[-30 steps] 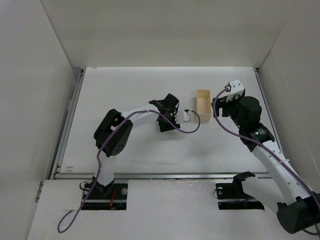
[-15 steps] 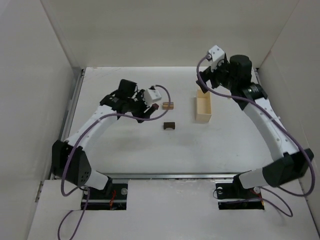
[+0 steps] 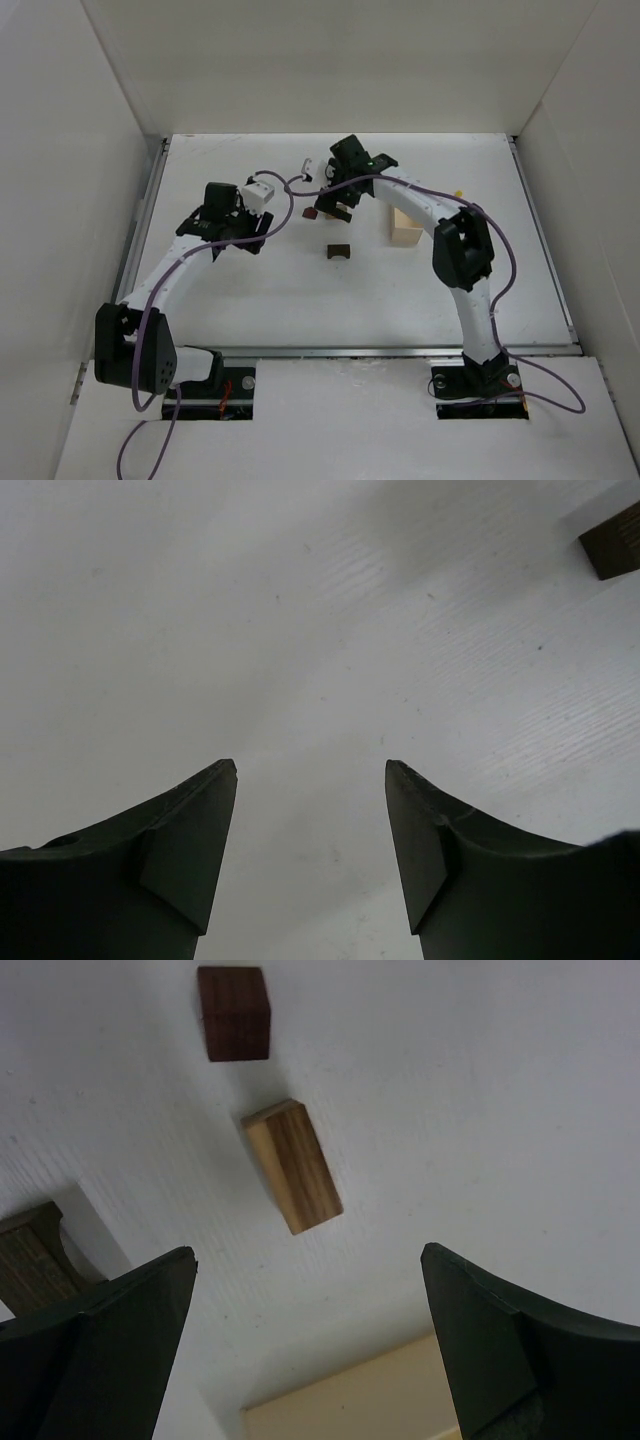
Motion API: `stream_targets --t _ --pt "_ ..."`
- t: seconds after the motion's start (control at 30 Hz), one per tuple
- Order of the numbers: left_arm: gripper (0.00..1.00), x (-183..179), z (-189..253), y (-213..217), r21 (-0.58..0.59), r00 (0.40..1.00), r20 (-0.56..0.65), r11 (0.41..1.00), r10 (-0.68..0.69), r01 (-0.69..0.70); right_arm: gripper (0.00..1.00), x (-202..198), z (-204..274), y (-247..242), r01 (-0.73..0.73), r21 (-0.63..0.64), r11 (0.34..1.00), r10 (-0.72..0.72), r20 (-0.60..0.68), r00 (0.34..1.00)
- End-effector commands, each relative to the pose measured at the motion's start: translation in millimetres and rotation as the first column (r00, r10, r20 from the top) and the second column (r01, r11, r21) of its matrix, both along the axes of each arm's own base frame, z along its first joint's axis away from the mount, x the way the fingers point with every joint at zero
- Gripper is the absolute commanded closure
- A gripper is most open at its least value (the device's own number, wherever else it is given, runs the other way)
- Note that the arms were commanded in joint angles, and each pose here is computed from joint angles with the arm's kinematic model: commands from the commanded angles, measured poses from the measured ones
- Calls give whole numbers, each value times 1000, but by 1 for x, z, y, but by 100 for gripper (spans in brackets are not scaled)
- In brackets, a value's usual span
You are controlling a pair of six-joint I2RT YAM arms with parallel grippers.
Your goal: Build the wood block tower
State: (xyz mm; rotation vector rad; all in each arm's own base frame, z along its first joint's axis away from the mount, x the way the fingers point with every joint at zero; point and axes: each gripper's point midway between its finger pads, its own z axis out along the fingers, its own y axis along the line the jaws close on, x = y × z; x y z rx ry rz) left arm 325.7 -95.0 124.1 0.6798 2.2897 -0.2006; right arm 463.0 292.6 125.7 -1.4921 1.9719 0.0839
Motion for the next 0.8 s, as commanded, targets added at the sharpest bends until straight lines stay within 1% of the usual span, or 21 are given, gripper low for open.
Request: stream_targets --t 0.0,0.1,0.13,0.2,0.37,0.43,0.47,0.53,0.6,0.63,0.67,0.73,0.77 --pt "42 8 12 8 4 995 73 998 65 -65 0 5 18 10 -78 -37 996 80 57 995" --pt "42 9 9 10 14 995 65 997 72 -73 0 11 4 18 -82 -47 996 84 55 995" --pt "42 9 9 11 20 995 67 997 78 -80 0 12 -11 20 -76 -52 996 78 34 996" --pt "42 10 6 13 35 995 63 996 77 -80 0 12 -21 20 -76 -61 995 78 18 997" --pt "42 11 -4 17 70 996 45 995 74 -77 4 4 -38 30 -122 -24 992 121 -38 992" --pt "42 15 -3 21 76 995 47 993 89 -92 8 1 -42 35 -140 -6 990 140 -59 988" --pt "42 15 -3 21 76 995 47 993 89 -92 8 0 -49 36 -145 -4 989 145 -74 987" --pt "42 17 -3 21 76 995 45 993 89 -92 11 1 -47 40 -161 33 986 163 -81 983" --pt "42 20 -2 20 76 995 47 993 89 -92 14 0 -56 40 -169 50 984 174 -116 978" --pt "42 20 -2 21 82 995 49 993 82 -86 17 -2 -56 42 -166 62 984 172 -124 977" --pt "42 21 -2 22 88 995 51 992 88 -92 25 0 -61 38 -159 65 985 167 -135 977" --pt "42 23 -1 25 88 994 51 991 97 -101 31 3 -61 34 -150 65 986 158 -136 978" --pt "42 23 -1 25 88 994 51 991 97 -101 33 2 -65 31 -137 56 989 144 -146 979"
